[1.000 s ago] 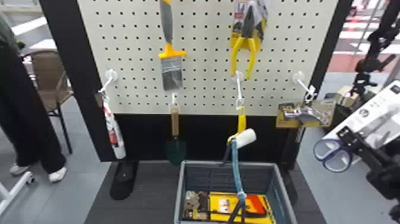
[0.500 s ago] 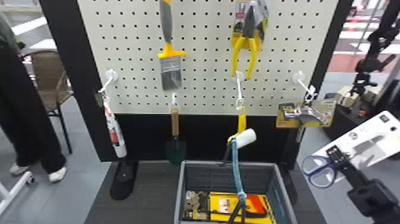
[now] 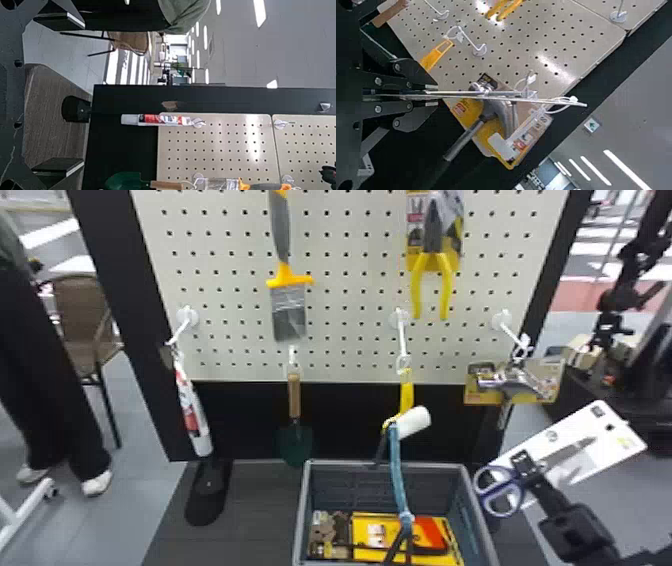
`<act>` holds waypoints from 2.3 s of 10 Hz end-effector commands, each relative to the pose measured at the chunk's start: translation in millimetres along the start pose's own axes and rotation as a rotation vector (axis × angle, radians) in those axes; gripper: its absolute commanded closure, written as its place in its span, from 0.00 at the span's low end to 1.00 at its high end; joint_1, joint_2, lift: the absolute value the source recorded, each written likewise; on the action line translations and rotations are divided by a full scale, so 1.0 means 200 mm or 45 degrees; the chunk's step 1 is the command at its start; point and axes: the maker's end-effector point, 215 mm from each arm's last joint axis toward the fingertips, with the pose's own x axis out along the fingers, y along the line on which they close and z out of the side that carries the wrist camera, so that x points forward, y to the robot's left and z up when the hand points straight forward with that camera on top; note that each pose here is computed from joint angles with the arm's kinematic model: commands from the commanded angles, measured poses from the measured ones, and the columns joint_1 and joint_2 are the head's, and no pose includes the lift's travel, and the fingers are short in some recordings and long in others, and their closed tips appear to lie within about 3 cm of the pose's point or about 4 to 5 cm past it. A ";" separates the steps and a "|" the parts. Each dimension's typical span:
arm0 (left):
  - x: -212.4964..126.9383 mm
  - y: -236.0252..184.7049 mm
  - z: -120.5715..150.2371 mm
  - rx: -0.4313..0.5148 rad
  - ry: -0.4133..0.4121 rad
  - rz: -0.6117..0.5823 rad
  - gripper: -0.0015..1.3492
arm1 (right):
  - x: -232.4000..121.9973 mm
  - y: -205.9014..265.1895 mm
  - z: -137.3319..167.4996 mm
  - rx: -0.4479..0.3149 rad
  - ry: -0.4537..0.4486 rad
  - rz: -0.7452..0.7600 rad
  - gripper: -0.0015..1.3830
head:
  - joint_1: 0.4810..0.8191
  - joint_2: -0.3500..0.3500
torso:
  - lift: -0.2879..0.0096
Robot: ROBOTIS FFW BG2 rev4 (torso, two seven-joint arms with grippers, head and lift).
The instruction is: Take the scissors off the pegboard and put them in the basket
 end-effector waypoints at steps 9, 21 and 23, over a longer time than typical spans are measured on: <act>0.01 -0.02 -0.01 -0.019 0.006 -0.012 0.08 | 0.15 0.25 -0.48 0.219 0.152 0.127 0.87 | 0.20 0.50 | 0.63; 0.01 -0.02 -0.01 -0.024 0.005 -0.008 0.08 | 0.20 0.36 -0.75 0.284 0.322 0.215 0.12 | 0.20 0.50 | 0.63; 0.01 -0.02 -0.01 -0.024 0.005 -0.008 0.08 | 0.20 0.36 -0.74 0.283 0.315 0.218 0.12 | 0.20 0.50 | 0.63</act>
